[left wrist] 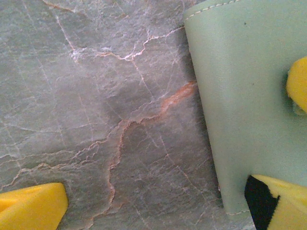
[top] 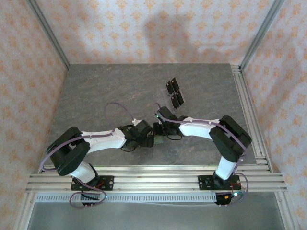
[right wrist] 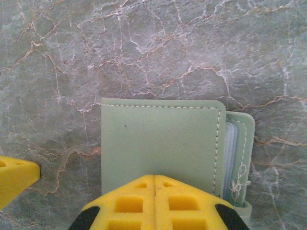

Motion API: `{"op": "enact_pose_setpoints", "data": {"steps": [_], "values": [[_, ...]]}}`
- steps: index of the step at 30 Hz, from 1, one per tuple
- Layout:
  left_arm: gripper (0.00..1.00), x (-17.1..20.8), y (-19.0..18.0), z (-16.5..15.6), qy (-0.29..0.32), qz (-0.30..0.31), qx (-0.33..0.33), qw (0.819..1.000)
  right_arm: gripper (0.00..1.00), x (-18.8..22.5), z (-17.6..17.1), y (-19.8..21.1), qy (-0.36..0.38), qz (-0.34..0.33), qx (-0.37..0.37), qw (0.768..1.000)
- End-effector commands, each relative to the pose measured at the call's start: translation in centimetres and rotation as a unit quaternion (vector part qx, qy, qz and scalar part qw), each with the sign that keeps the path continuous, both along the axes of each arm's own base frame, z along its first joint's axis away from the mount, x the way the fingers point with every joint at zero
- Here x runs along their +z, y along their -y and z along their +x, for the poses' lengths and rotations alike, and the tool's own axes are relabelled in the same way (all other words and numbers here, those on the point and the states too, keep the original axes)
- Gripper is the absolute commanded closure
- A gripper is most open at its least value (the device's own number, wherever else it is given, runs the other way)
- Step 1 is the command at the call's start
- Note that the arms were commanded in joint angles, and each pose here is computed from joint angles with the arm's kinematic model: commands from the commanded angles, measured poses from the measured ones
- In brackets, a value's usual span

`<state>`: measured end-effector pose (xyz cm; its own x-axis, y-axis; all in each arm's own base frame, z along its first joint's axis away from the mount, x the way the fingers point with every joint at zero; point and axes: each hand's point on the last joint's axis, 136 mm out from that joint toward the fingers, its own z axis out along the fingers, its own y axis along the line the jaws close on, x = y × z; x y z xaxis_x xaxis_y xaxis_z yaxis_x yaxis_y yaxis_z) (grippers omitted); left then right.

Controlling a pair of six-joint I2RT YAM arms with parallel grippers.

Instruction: Put the credit cards into the card holder

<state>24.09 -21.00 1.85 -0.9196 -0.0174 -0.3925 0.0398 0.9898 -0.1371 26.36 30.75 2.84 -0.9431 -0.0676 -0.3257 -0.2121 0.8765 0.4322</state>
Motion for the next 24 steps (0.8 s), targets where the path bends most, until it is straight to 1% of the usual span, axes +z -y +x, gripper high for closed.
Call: {"op": "enact_pose_setpoints", "data": {"steps": [1, 3, 8, 12, 18, 24], "values": [[0.02, -2.2, -1.1, -1.2, -0.029, 0.020, 0.004, 0.999, 1.00, -7.4, -6.6, 5.5, -0.125, -0.131, 0.004, 0.983], [0.02, -2.1, -1.1, -1.2, -0.027, 0.020, 0.004, 0.999, 0.99, -6.7, -6.1, 4.9, -0.119, -0.121, 0.003, 0.985], [0.02, -1.8, -1.2, -1.1, -0.022, 0.021, 0.002, 1.000, 0.81, -4.5, -4.7, 2.7, -0.108, -0.093, 0.008, 0.990], [0.02, -1.5, -1.3, -1.0, -0.019, 0.022, 0.001, 1.000, 0.71, -2.2, -3.5, 0.9, -0.095, -0.063, 0.011, 0.993], [0.01, -0.5, -1.3, -0.7, -0.008, 0.022, -0.001, 1.000, 0.61, 1.7, -1.5, -1.0, -0.069, -0.029, 0.009, 0.997], [0.00, 2.6, -1.4, 0.3, 0.026, 0.025, -0.004, 0.999, 0.54, 5.6, 1.0, -2.4, -0.044, 0.011, -0.001, 0.999]]}}
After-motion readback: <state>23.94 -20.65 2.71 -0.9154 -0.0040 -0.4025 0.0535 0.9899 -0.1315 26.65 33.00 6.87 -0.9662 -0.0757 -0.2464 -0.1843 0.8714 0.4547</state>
